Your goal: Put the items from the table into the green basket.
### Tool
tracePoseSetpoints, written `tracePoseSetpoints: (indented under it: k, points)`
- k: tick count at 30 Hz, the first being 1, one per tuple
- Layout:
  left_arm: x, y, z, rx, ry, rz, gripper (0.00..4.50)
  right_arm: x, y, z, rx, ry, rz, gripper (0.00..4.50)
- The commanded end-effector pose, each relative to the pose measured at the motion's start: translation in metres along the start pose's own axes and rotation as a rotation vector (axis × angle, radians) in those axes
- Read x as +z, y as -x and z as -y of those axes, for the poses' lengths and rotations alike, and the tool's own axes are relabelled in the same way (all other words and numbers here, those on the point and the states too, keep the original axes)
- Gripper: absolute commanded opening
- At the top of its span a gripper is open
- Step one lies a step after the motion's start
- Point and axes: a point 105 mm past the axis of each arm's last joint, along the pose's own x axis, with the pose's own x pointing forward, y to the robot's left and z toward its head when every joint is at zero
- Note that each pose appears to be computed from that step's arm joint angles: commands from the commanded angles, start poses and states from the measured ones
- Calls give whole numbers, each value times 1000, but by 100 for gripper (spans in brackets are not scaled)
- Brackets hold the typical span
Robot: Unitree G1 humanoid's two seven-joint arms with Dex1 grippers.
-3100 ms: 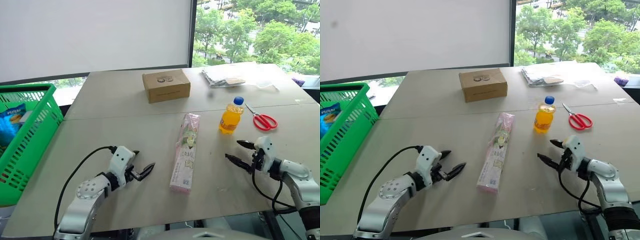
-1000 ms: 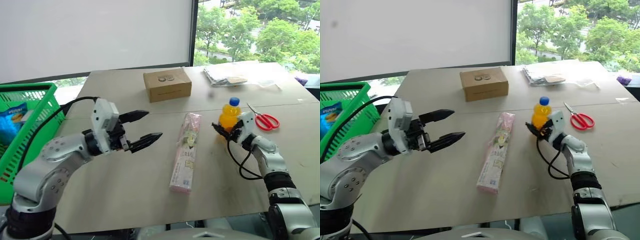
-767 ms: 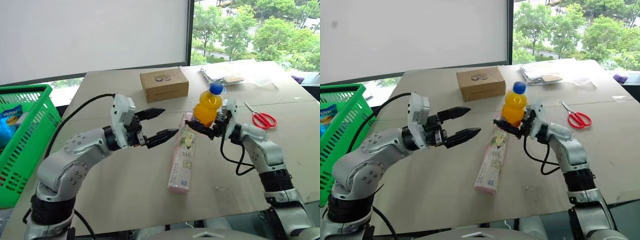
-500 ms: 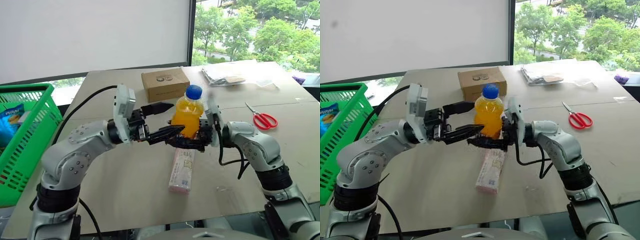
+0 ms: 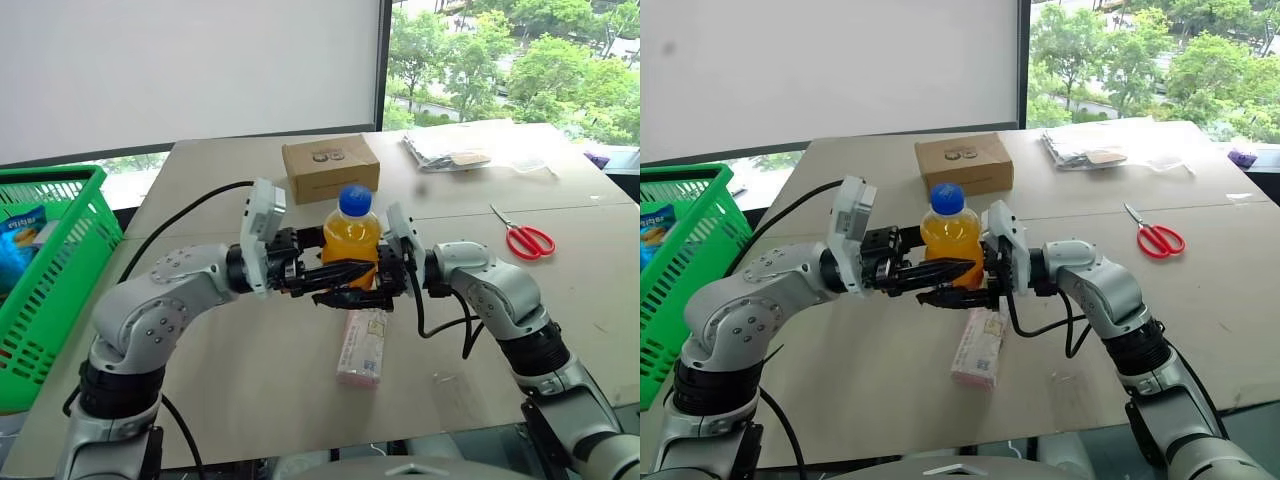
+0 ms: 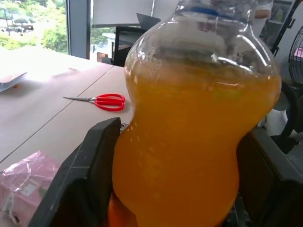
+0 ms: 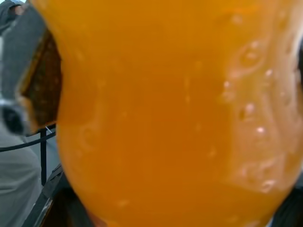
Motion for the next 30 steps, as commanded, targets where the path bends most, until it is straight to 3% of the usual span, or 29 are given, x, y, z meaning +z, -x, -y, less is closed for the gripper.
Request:
tracePoseSetpoints:
  k: [1,3,4,8,17,21,24,28,30]
  points:
    - [4,-2,-3,7,-28,-3,283,21,-2,0,-8,85,52,315]
    - [4,-3,-6,23,-36,1,283,21,-2,2,-20,84,58,420]
    - [5,-3,-9,36,-41,5,283,21,-2,2,-27,82,61,446]
    - [15,5,-16,101,-72,24,283,15,8,1,-51,52,23,450]
    - [94,72,-31,439,-217,187,283,34,44,15,-185,103,69,450]
    - [130,134,-71,886,-378,236,283,60,47,8,-129,158,153,450]
    - [133,199,-94,1256,-465,102,283,85,42,-7,-12,173,227,450]
    - [140,266,-95,1594,-498,29,283,99,38,-11,38,181,252,450]
    - [144,295,-90,1741,-499,73,283,100,36,-9,42,179,254,450]
